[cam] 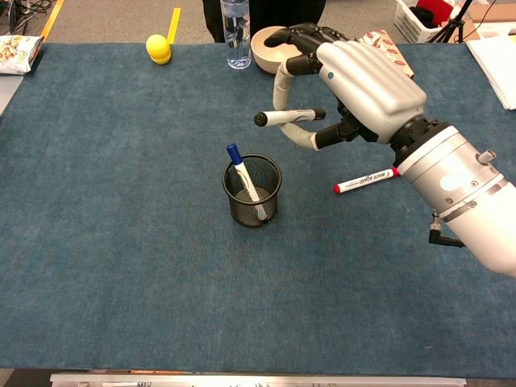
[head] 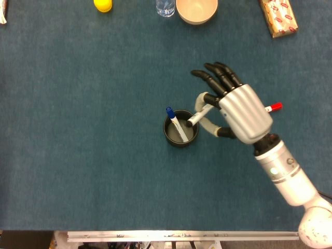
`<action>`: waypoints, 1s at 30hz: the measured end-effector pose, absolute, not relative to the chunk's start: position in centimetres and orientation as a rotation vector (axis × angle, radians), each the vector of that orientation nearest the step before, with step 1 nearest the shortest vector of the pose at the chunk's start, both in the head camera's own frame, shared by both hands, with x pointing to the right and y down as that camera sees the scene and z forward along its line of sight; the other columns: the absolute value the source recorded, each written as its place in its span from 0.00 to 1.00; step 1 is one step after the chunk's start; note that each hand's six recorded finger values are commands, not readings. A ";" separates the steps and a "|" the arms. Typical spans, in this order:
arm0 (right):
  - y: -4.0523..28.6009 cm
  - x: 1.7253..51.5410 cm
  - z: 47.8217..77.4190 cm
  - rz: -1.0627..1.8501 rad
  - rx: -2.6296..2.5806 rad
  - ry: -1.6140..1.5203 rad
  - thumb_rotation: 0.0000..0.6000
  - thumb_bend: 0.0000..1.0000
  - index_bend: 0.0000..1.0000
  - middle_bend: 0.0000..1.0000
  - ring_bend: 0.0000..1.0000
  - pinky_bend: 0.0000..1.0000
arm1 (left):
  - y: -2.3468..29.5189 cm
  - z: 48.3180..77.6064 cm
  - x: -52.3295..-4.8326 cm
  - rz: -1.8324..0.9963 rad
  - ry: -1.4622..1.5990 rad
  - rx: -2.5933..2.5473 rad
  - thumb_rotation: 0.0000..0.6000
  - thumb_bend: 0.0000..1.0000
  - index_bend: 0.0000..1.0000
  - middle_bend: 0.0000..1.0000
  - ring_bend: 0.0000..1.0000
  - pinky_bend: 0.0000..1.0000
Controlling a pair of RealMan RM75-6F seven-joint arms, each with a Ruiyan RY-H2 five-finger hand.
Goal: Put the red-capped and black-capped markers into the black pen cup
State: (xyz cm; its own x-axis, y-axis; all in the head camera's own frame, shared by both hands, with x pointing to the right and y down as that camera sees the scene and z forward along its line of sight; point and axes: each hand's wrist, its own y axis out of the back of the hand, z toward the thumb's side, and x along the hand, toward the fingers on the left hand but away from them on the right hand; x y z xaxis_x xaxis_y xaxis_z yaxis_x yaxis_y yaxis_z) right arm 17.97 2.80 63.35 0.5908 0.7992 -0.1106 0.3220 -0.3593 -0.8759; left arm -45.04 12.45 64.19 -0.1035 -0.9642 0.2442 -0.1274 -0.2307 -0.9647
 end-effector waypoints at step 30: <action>6.3 13.0 68.3 0.494 -2.290 -0.939 1.00 0.32 0.66 0.17 0.07 0.09 | 12.9 64.6 -45.5 -1.430 1.277 -1.419 1.00 0.09 0.46 0.45 0.40 0.55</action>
State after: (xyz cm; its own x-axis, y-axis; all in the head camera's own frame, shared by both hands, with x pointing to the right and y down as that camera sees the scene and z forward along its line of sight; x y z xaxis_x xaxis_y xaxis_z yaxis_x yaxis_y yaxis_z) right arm 13.01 6.29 68.31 0.6792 0.7262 -0.1067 0.4996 -0.5638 -0.6577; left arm -45.51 12.91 64.56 -0.1160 -0.9616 0.2488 -0.1388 -0.2323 -0.9627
